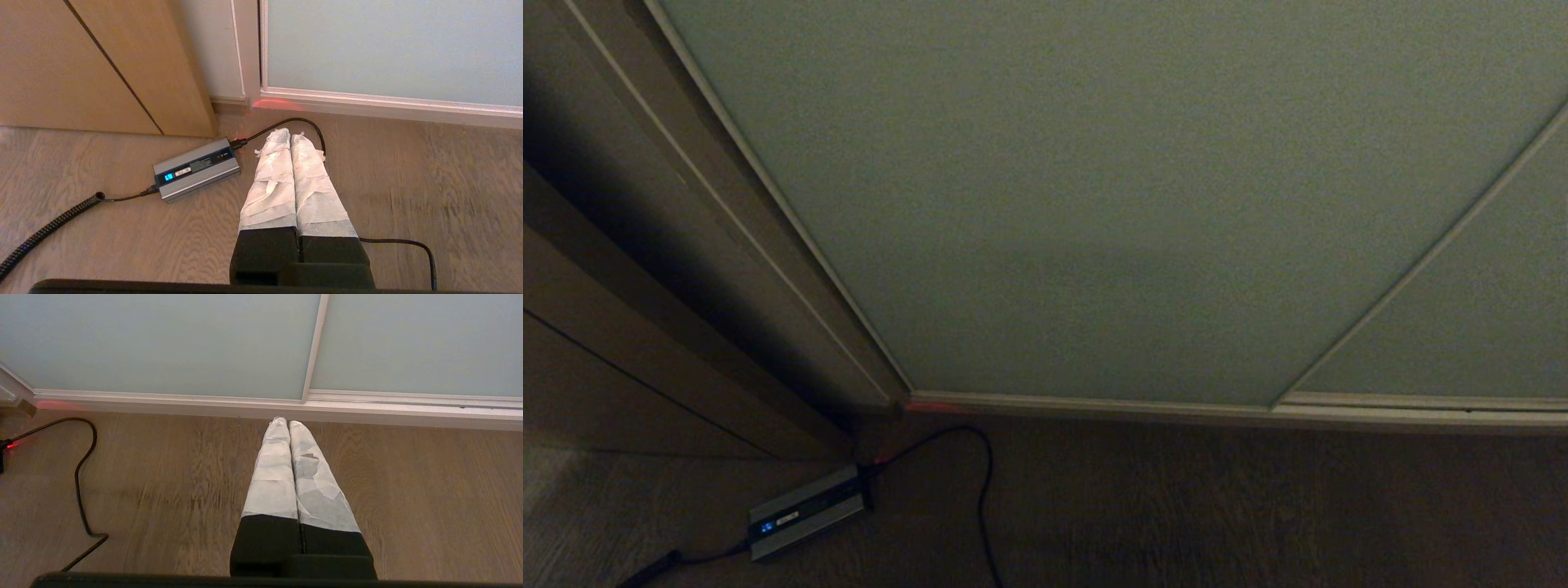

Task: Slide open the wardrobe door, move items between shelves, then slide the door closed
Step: Open the door

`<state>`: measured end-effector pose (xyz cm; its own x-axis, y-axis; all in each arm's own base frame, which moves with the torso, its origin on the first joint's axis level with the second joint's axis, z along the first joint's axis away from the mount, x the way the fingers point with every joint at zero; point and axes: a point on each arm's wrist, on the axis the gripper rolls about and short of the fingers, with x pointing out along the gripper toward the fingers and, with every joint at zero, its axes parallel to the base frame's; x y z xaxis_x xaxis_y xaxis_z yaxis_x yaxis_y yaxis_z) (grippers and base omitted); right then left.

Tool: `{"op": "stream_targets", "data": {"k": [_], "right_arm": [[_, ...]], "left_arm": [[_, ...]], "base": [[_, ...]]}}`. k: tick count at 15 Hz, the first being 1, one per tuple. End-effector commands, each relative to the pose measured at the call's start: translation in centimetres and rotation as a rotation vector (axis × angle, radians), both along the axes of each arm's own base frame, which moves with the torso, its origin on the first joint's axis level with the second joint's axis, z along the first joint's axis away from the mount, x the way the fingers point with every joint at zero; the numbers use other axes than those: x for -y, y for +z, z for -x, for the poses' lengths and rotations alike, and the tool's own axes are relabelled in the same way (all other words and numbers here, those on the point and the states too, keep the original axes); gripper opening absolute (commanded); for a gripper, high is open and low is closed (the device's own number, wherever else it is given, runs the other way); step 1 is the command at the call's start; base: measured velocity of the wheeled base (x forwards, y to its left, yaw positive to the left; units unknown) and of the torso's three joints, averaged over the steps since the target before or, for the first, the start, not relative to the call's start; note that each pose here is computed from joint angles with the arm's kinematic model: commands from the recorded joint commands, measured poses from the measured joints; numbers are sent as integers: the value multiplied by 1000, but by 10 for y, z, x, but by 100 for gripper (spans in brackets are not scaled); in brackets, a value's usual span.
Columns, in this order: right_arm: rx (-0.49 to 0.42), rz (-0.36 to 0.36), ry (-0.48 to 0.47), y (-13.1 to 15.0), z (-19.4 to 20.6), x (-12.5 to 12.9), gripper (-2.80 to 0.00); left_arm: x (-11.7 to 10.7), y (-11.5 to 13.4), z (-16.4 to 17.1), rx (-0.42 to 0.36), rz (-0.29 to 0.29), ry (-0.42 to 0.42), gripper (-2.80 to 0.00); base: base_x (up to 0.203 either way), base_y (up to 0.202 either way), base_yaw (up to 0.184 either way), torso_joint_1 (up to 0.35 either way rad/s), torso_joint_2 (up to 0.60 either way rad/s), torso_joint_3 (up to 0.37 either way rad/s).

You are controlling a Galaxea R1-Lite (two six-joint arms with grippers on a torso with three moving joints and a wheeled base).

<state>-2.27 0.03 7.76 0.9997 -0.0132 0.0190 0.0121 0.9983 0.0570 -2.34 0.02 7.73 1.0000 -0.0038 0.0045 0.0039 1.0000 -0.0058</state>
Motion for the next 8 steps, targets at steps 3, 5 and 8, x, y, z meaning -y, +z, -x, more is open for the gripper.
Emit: {"op": "stream_targets", "data": {"k": [3,5,8], "right_arm": [[-2,-14,0,-1,0,0,-280],[-2,-14,1,-1,0,0,-280],[-2,-14,1,-1,0,0,-280]], "left_arm": [[0,0,0,0,0,1,-280],[0,0,0,-1,0,1,-280],[0,0,0,0,0,1,-280]], "base": [[0,0,0,0,0,0],[0,0,0,0,0,0],[0,0,0,0,0,0]]}}
